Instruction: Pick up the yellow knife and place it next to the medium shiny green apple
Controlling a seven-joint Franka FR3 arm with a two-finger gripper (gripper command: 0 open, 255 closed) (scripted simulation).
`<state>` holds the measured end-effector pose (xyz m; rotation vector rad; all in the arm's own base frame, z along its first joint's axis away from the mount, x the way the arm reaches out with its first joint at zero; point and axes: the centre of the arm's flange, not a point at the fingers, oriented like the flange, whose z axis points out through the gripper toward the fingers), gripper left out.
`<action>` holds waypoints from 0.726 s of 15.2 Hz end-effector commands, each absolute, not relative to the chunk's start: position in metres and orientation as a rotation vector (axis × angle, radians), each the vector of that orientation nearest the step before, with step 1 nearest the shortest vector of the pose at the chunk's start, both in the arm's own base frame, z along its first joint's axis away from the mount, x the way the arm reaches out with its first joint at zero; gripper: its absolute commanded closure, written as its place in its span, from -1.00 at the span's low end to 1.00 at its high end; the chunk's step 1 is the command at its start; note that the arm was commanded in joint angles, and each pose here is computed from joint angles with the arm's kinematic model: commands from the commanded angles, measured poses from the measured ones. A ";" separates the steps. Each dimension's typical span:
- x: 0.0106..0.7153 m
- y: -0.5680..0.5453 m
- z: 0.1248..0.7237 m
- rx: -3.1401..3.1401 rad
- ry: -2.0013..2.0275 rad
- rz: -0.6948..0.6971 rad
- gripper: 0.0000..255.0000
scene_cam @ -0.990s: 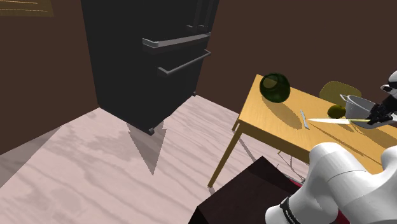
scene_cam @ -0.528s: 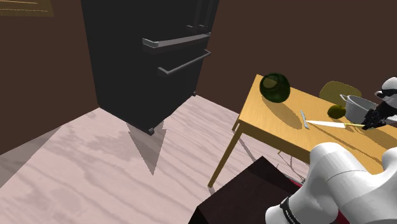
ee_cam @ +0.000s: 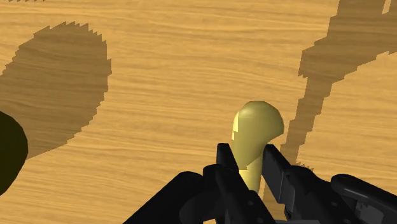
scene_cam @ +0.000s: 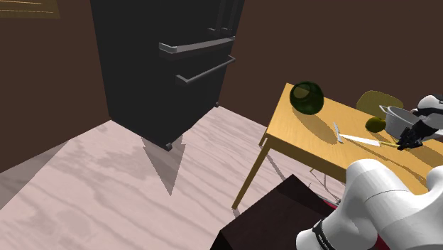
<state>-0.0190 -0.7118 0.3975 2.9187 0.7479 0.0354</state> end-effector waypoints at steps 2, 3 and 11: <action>-0.020 -0.712 0.381 2.918 0.748 0.035 1.00; -0.020 -0.712 0.375 2.918 0.748 0.035 1.00; -0.020 -0.712 0.351 2.918 0.748 0.035 1.00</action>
